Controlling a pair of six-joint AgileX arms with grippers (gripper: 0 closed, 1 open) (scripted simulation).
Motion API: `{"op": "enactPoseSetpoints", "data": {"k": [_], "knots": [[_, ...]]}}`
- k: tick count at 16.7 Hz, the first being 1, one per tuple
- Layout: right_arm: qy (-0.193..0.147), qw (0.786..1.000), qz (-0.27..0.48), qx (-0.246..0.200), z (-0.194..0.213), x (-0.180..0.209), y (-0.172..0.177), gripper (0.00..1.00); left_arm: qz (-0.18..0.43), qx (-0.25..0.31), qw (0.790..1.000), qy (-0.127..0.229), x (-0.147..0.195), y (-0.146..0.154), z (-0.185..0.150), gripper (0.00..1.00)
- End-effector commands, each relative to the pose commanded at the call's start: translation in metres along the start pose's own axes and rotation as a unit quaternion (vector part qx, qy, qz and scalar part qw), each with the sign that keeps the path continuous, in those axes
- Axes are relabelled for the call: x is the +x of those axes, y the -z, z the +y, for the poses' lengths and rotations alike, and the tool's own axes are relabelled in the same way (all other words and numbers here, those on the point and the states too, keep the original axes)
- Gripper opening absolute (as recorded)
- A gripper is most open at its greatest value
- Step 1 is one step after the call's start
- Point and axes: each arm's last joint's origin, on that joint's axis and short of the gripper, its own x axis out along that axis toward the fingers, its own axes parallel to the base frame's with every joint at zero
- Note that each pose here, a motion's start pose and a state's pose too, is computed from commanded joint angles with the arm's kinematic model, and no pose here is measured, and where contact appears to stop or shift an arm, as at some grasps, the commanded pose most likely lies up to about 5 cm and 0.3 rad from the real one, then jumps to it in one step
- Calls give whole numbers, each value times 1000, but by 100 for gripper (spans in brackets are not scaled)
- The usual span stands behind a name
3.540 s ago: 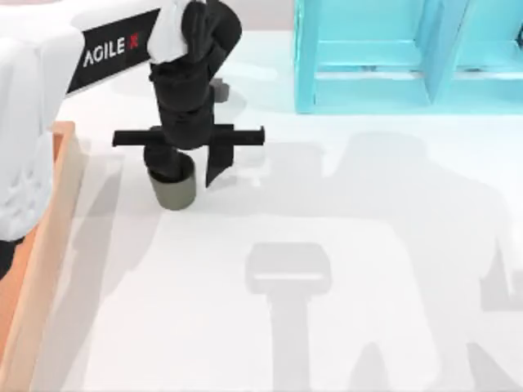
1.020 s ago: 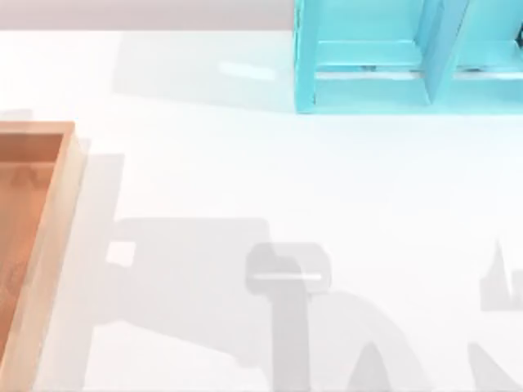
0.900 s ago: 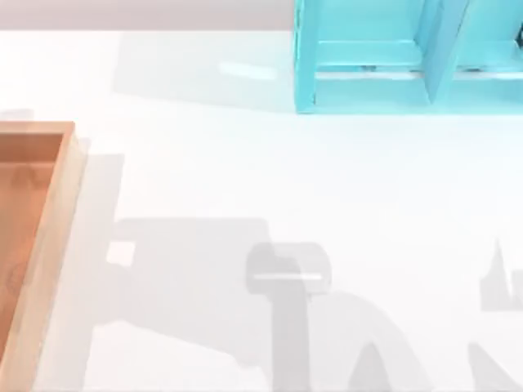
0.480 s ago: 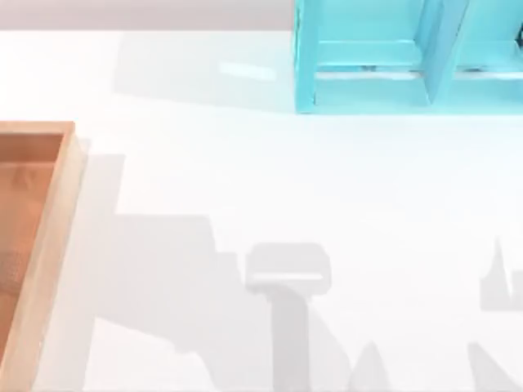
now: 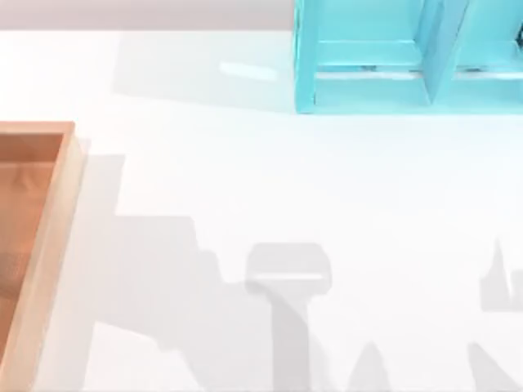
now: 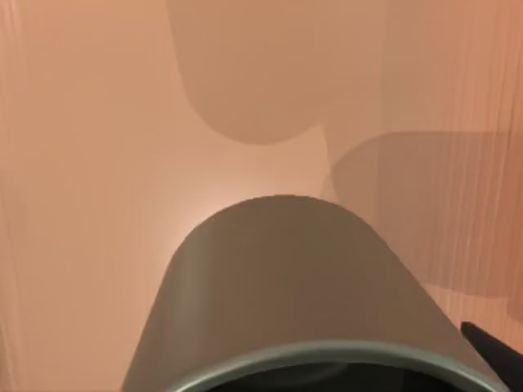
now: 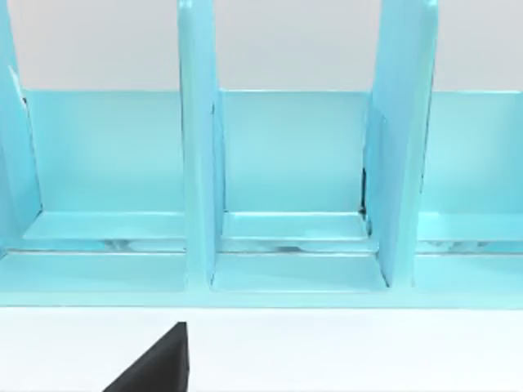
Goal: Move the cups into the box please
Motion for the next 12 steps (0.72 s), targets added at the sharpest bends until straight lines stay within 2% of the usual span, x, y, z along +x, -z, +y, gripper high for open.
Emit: {"op": "enactPoseSetpoints", "data": {"k": [11, 12], "knots": [[0, 1000, 0, 0, 0, 0, 0, 100, 0, 0, 1000, 0, 0, 0, 0, 98], [0, 1000, 0, 0, 0, 0, 0, 100, 0, 0, 1000, 0, 0, 0, 0, 100]]}}
